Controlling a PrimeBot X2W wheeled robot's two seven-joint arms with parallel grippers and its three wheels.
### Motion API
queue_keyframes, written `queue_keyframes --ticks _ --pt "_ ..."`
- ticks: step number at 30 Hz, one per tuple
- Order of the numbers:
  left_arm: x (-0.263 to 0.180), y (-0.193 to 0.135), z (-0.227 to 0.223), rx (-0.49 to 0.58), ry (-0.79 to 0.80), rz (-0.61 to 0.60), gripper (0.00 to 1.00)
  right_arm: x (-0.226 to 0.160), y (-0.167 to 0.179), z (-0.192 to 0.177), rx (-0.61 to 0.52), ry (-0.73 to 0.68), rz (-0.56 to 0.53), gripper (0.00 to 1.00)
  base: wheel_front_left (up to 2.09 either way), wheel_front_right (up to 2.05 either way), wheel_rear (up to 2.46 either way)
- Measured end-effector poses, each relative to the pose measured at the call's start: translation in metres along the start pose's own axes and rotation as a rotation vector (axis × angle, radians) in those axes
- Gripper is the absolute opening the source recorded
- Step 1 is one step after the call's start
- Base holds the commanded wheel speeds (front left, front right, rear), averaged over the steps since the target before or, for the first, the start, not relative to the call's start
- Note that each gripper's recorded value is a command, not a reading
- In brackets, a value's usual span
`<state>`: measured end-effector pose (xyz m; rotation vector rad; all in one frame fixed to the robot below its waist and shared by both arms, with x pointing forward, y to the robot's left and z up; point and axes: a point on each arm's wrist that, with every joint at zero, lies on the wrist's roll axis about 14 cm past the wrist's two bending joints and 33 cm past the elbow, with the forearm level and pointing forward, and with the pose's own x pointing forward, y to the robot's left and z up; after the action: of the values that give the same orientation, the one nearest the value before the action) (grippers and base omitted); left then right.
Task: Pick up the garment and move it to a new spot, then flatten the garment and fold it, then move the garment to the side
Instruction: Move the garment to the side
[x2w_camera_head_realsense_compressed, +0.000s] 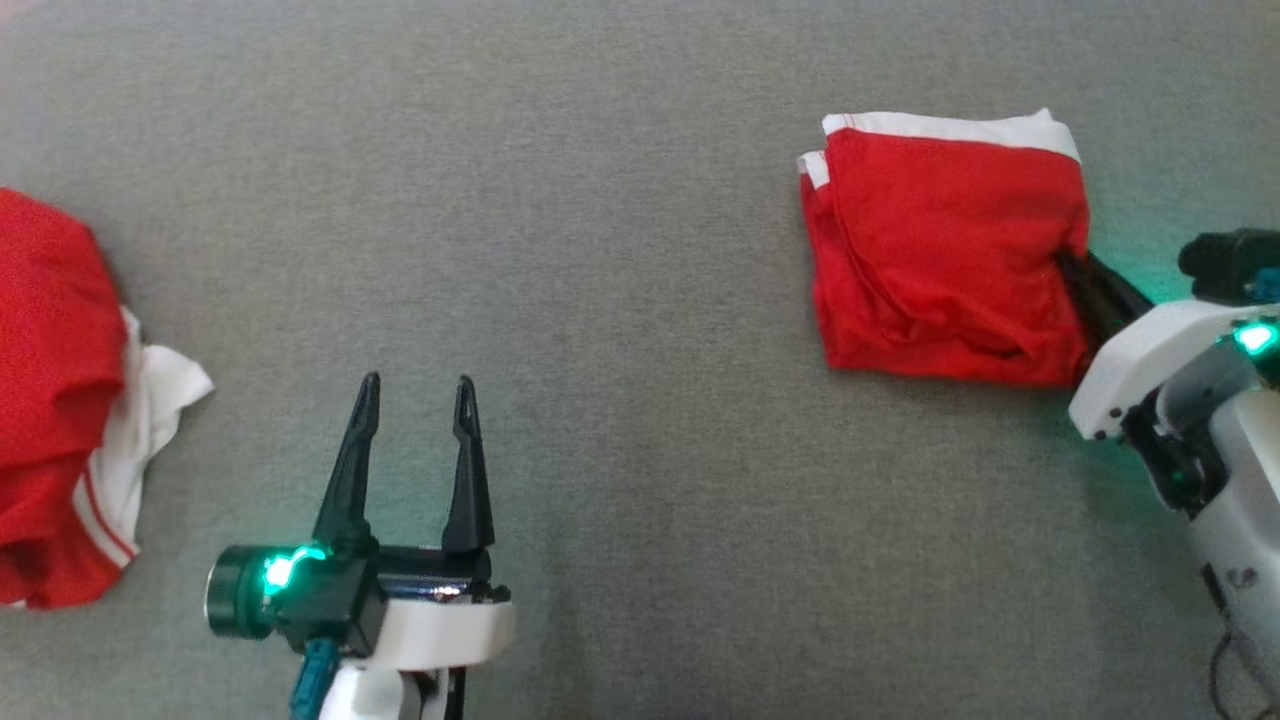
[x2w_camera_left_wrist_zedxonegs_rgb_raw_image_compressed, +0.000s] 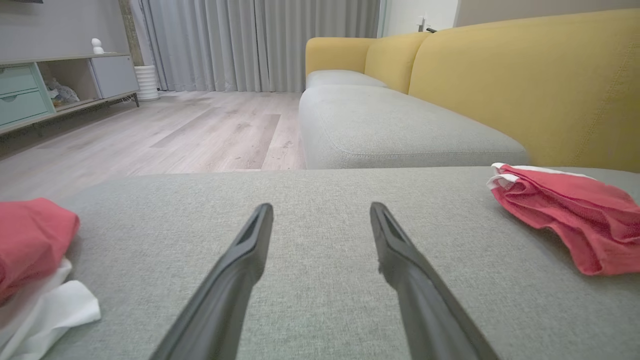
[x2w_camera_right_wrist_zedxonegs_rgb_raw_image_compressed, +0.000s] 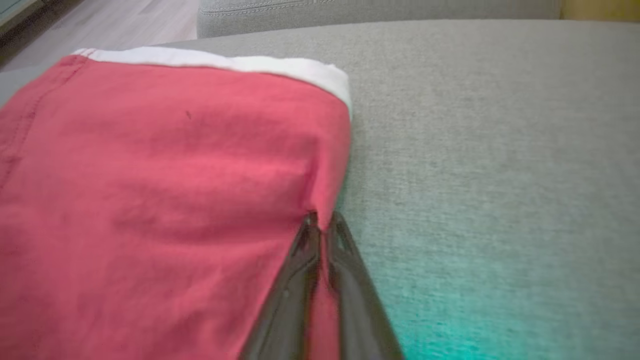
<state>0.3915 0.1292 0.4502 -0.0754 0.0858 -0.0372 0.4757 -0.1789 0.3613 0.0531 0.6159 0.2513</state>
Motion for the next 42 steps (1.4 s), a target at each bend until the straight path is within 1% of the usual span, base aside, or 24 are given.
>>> queue_keyframes --ticks 2,5,8,12,16,18,21,22,23,24,25,26,28,31,34,35,40,42 --pt "0.005 -0.003 0.000 -0.003 -0.002 -0.011 1.00 -0.003 -0.010 0.001 -0.025 -0.010 -0.018 0.00 0.00 0.00 0.00" --pt "0.011 -0.007 -0.006 -0.007 0.011 -0.027 1.00 -0.011 -0.039 0.001 -0.053 -0.001 -0.077 0.00 0.00 0.00 0.00" --pt "0.022 -0.012 -0.012 -0.011 0.017 -0.049 1.00 -0.023 -0.087 0.004 -0.109 0.025 -0.174 0.00 0.00 0.00 0.00" --pt "0.047 -0.026 -0.015 -0.015 0.000 -0.103 1.00 -0.038 -0.148 0.025 -0.186 0.033 -0.302 0.00 0.00 0.00 0.00" --pt "0.070 -0.037 -0.027 -0.013 0.004 -0.152 1.00 -0.057 -0.209 0.038 -0.314 0.086 -0.435 0.00 0.00 0.00 0.00" --pt "0.078 -0.040 -0.037 -0.011 0.019 -0.167 1.00 -0.064 -0.233 0.047 -0.364 0.098 -0.497 0.00 0.00 0.00 0.00" --pt "0.088 -0.045 -0.052 -0.022 0.042 -0.186 1.00 -0.065 -0.255 0.055 -0.411 0.107 -0.557 0.00 0.00 0.00 0.00" --pt "0.091 -0.047 -0.055 -0.026 0.043 -0.189 1.00 -0.064 -0.260 0.056 -0.422 0.111 -0.570 0.04 0.00 0.00 0.00" --pt "0.093 -0.048 -0.057 -0.030 0.043 -0.194 1.00 -0.064 -0.264 0.056 -0.432 0.115 -0.583 0.40 0.00 0.00 0.00" --pt "0.095 -0.049 -0.059 -0.034 0.044 -0.199 1.00 -0.064 -0.267 0.055 -0.440 0.121 -0.593 0.62 0.00 0.00 0.00" --pt "0.096 -0.050 -0.060 -0.036 0.046 -0.201 1.00 -0.065 -0.271 0.055 -0.439 0.121 -0.605 0.76 0.00 0.00 0.00" --pt "0.096 -0.051 -0.060 -0.038 0.041 -0.207 1.00 -0.067 -0.274 0.057 -0.454 0.125 -0.620 1.00 0.00 0.00 0.00" --pt "0.097 -0.052 -0.058 -0.035 0.035 -0.212 1.00 -0.072 -0.281 0.064 -0.485 0.113 -0.660 1.00 0.00 0.00 0.00" --pt "0.095 -0.051 -0.050 -0.025 0.023 -0.211 1.00 -0.075 -0.278 0.077 -0.479 0.044 -0.695 1.00 0.00 0.00 0.00" --pt "0.090 -0.048 -0.042 -0.017 0.018 -0.196 1.00 -0.057 -0.246 0.069 -0.425 -0.018 -0.640 1.00 0.00 0.00 0.00" --pt "0.084 -0.045 -0.036 -0.015 0.014 -0.183 1.00 -0.042 -0.212 0.055 -0.405 -0.037 -0.562 1.00 0.00 0.00 0.00" --pt "0.058 -0.032 -0.024 -0.011 0.021 -0.139 1.00 -0.028 -0.122 0.017 -0.317 -0.071 -0.370 1.00 0.00 0.00 0.00" --pt "0.046 -0.024 -0.021 0.001 0.027 -0.112 1.00 -0.027 -0.084 0.009 -0.247 -0.116 -0.293 1.00 0.00 0.00 0.00"
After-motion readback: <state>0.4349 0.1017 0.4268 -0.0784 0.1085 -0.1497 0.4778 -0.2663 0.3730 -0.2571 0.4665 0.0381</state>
